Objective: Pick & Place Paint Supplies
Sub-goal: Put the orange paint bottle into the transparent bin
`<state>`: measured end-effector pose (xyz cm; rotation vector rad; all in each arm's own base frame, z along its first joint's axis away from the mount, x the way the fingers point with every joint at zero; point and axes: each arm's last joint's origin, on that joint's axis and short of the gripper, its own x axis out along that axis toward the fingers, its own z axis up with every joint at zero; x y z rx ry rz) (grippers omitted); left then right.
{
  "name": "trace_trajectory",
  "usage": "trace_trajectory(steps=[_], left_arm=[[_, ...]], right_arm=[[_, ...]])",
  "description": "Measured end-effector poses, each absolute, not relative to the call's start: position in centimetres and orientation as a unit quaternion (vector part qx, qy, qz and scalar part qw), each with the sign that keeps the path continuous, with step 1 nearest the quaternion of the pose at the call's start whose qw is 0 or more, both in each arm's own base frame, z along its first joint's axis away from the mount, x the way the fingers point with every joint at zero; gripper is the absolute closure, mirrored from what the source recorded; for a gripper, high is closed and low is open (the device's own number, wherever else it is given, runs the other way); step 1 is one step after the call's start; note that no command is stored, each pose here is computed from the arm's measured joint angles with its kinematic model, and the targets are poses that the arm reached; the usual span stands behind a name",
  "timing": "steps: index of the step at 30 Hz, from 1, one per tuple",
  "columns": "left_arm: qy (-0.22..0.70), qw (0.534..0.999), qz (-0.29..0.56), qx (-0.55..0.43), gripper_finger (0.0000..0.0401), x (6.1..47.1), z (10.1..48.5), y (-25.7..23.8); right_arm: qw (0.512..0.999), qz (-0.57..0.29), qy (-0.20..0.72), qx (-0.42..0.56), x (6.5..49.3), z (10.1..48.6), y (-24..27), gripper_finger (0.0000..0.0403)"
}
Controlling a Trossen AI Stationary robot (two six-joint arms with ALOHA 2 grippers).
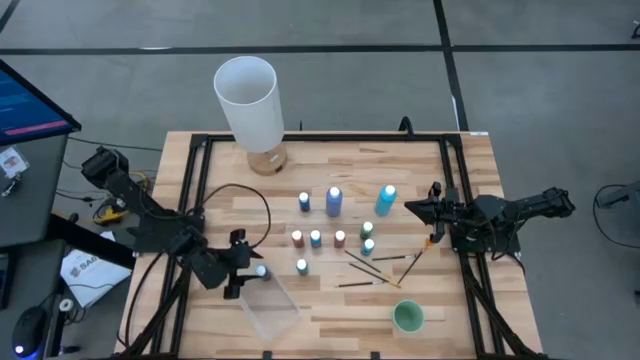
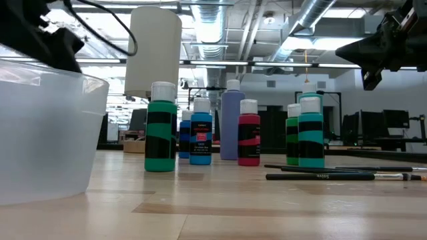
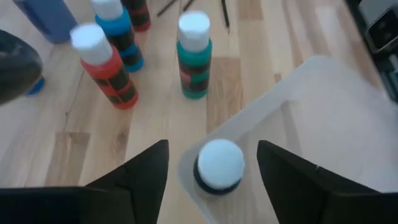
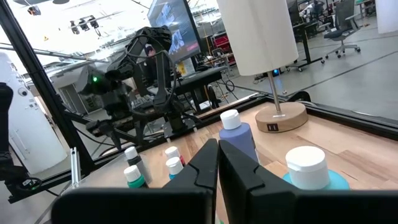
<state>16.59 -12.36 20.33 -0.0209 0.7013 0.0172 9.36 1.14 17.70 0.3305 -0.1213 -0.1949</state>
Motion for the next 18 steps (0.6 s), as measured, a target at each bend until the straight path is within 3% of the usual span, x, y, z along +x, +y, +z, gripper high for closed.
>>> trace_trajectory(steps=[11,18], left_arm=[[0.214,0.972,0.076,0.054,0.0158,17.6,24.8,-7.4],[0.217,0.972,0.059,0.067,0.0143,19.8,24.8,-4.1]], right_arm=[[0.980,-0.097,-0.060,0.164,9.4,17.7,1.1,0.0394],[0.980,-0.097,-0.060,0.164,9.4,17.7,1.1,0.0394]])
